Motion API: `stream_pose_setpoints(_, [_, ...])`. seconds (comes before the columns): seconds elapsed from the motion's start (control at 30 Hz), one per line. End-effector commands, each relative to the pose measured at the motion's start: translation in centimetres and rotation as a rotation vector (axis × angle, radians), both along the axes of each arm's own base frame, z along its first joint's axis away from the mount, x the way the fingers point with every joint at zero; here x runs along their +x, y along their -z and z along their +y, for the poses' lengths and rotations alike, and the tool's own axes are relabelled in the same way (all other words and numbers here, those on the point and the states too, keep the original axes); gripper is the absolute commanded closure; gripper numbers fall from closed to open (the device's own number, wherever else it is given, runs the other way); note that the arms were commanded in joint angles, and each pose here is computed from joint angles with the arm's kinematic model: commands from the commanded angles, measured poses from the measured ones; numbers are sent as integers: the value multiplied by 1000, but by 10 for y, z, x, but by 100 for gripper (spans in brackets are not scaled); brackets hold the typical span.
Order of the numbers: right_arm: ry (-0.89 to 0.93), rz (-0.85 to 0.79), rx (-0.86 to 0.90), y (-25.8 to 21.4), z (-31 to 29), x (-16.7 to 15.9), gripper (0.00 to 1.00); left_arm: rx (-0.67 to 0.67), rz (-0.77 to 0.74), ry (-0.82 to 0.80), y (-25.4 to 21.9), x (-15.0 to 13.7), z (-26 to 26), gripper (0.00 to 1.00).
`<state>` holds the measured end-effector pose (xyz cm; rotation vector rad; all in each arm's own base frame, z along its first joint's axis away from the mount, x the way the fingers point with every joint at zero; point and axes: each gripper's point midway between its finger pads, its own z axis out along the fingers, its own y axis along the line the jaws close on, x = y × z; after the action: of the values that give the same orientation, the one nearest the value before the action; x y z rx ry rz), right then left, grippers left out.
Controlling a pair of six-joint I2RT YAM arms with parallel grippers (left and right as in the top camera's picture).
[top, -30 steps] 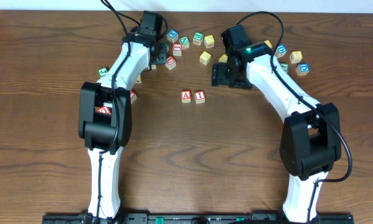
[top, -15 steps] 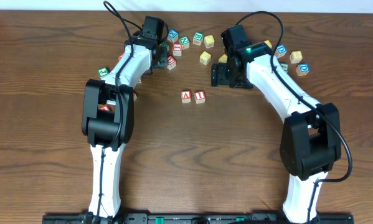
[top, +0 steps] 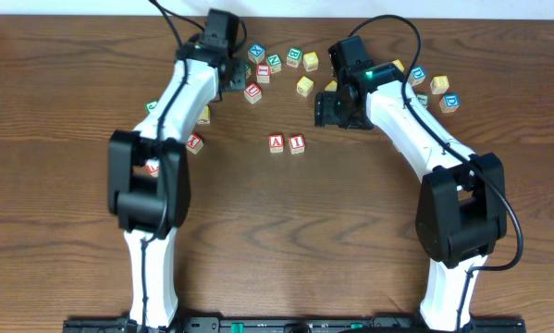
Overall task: Spell out AI2
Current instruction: 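Carry the blue 2 block with the left gripper toward the A and I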
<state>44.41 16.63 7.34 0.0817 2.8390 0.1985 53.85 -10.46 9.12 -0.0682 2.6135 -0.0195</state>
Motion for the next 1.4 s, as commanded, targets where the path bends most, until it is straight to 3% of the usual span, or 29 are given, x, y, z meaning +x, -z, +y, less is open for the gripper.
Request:
stream_pose_setpoints(0.0, [61,-47,11,-16,-13,13,23,-3,-24,23,-30,-11,-9,75])
stream_pose_setpoints(0.4, [241,-147,41,-70,-97,28,23,-52,105,120,-21,-73,-105,74])
stream_pose_setpoints(0.6, [330,-198,43,-104,-142,22,21,-90,131,162,-19,-101,-155,74])
stream_pose_setpoints(0.8, [390,-167,29,-106,-172,9,21,-86,175,197,-2,-127,-191,74])
stream_pose_setpoints(1.03, [352,-119,-2,-100,-176,-2,20,-91,205,186,32,-133,-214,74])
stream_pose_setpoints(1.37, [334,-93,-18,-97,-177,-9,19,-111,266,48,72,-135,-213,74])
